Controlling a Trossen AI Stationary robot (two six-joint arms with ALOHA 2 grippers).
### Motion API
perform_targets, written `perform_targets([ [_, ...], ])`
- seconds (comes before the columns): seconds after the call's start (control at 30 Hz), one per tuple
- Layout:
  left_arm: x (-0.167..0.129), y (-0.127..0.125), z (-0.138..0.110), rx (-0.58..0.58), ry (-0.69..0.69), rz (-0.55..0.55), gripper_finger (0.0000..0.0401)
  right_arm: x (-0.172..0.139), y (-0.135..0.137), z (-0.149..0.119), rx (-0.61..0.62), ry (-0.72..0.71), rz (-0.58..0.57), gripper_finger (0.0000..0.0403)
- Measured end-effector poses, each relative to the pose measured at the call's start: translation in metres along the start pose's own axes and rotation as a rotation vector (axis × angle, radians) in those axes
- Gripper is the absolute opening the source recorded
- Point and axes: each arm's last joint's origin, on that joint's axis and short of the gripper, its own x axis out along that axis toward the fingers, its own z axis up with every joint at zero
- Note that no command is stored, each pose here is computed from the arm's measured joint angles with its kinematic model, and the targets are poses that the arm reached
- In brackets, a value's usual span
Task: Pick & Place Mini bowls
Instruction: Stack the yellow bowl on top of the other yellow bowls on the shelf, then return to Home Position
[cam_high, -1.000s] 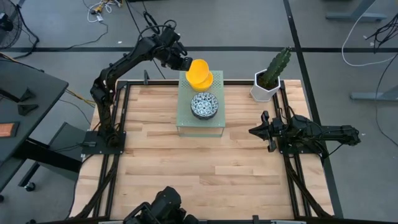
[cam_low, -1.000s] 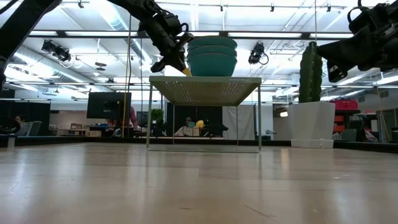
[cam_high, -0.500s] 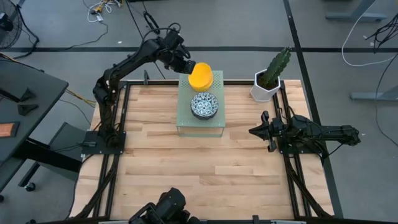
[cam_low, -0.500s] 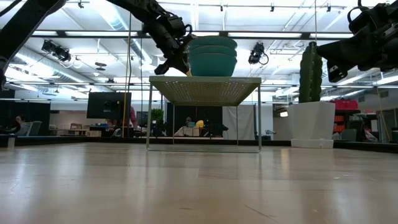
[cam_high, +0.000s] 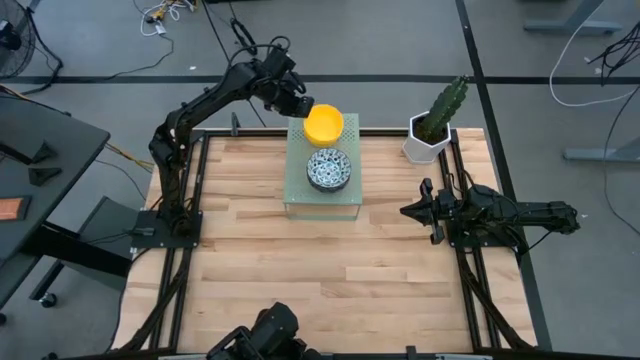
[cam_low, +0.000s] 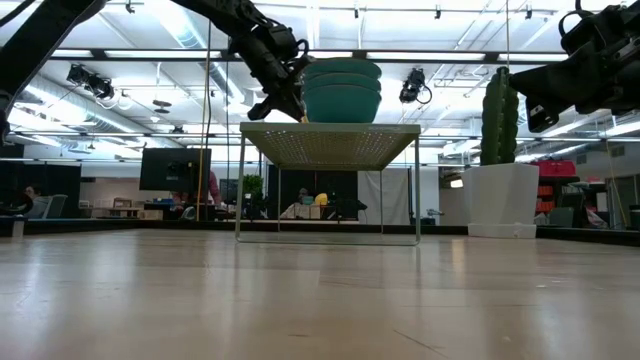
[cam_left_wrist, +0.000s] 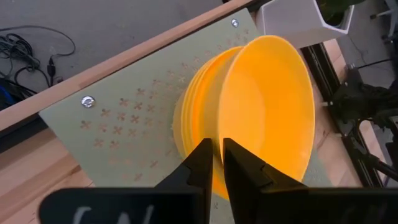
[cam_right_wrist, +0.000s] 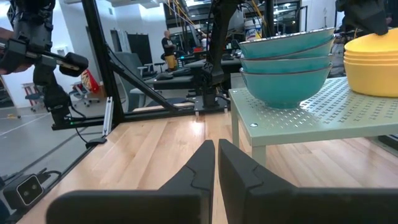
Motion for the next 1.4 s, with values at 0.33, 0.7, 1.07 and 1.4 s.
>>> perform_targets([
  [0.33,0.0,0.0,0.0,0.005,-0.004,0.01,0.0048,0.0,0.0,0.0,0.0,0.0,0.0,0.0027],
  [0.7,0.0,0.001,0.0,0.019,-0.006,0.015,0.0098,0.0,0.0,0.0,0.0,0.0,0.0,0.0027],
  [1.07,-0.016,-0.007,0.008,0.069,-0.037,-0.031,0.0156,0.0,0.0,0.0,0.0,0.0,0.0,0.0027],
  [1.4,-0.033,-0.03,0.007,0.189,-0.076,-0.07,0.0161,0.0,0.0,0.0,0.0,0.0,0.0,0.0027],
])
